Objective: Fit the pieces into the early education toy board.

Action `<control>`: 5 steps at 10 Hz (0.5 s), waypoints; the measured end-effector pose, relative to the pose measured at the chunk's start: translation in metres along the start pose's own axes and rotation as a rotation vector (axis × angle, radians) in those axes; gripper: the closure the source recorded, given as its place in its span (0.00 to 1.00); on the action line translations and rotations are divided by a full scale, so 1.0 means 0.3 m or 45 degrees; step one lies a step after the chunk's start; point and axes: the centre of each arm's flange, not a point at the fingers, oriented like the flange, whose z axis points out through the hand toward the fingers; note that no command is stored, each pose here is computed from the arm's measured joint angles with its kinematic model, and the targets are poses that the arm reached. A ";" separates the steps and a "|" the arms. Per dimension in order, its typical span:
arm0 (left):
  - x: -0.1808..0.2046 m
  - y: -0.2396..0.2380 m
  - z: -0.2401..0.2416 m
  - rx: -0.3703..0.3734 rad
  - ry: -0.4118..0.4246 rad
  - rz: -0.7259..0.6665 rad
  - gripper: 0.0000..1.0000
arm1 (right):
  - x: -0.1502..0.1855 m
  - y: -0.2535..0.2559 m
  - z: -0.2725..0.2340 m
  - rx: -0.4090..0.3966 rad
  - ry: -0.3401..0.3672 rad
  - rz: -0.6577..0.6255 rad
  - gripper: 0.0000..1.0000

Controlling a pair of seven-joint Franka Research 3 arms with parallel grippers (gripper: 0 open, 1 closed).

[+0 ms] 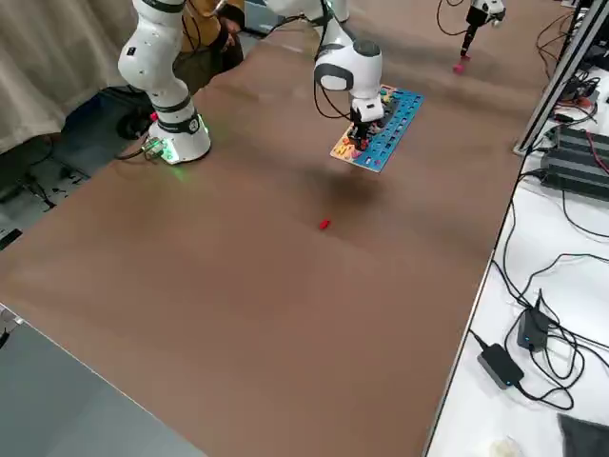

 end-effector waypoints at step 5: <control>0.002 -0.005 0.030 -0.003 0.009 -0.003 0.50 | 0.000 0.001 0.000 -0.001 -0.002 -0.036 0.60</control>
